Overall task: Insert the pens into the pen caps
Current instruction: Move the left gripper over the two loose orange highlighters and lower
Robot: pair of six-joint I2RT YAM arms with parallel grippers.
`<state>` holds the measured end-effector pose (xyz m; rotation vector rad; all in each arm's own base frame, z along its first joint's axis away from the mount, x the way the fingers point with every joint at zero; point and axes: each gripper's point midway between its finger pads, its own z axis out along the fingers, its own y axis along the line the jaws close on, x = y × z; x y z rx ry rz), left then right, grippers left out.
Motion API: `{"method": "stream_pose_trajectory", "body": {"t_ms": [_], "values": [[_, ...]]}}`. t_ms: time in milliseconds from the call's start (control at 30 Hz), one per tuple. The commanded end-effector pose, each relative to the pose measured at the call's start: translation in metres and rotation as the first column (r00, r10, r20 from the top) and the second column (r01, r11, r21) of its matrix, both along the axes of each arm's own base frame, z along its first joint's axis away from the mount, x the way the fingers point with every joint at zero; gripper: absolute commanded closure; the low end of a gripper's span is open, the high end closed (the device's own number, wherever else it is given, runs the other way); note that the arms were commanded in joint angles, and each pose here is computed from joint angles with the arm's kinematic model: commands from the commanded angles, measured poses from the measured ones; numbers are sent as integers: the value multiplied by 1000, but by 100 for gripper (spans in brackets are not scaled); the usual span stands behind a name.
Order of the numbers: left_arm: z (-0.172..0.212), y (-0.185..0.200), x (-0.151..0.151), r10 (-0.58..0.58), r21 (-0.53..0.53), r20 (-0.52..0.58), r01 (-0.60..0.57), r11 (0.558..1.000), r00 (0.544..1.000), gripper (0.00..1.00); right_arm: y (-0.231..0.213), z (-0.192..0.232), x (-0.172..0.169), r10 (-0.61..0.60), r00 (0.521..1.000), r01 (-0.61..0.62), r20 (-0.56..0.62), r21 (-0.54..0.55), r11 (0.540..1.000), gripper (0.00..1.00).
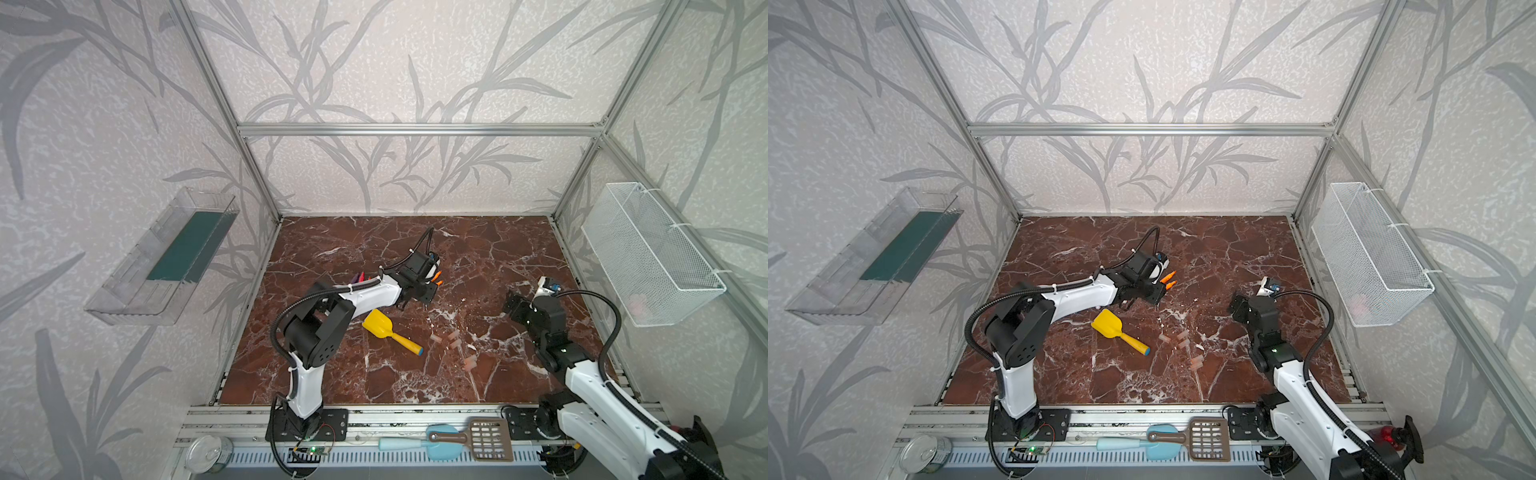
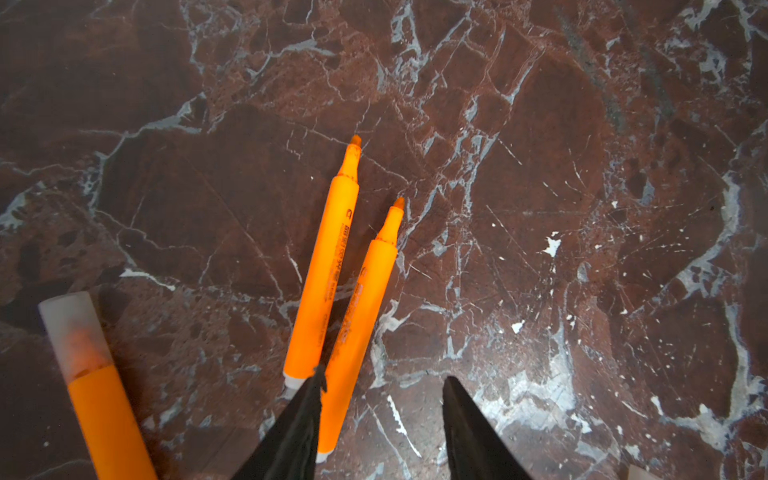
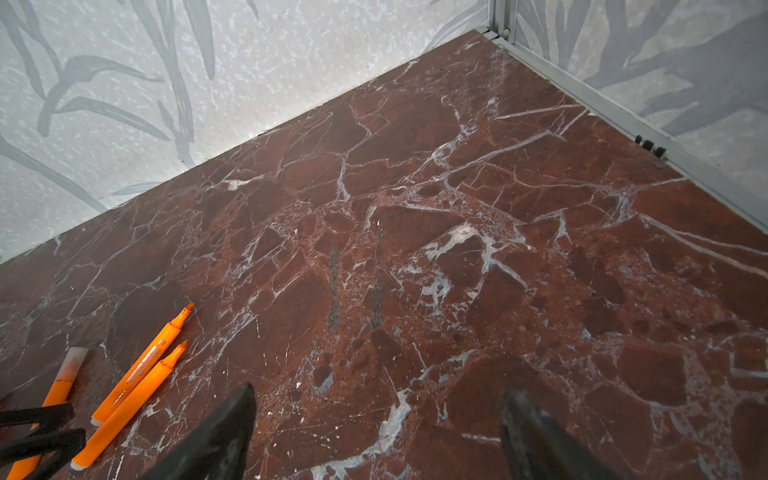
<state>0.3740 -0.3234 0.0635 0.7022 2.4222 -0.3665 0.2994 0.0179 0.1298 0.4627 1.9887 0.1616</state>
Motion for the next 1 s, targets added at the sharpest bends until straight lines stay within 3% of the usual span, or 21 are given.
{"method": "stream_pose_trajectory", "body": {"t_ms": [0,600,967], "values": [[-7,3,-1,-11,35,-23,12,999,1000,51,0,1,-1,2,1000,-2,13,-2,1000,10],[-37,5,-8,-18,78,-106,26,997,994,56,0,1,-1,3,1000,-3,13,-2,1000,10],[-43,17,-8,10,158,-98,5,987,995,59,-1,2,-1,2,1000,-2,18,0,1000,10]]}}
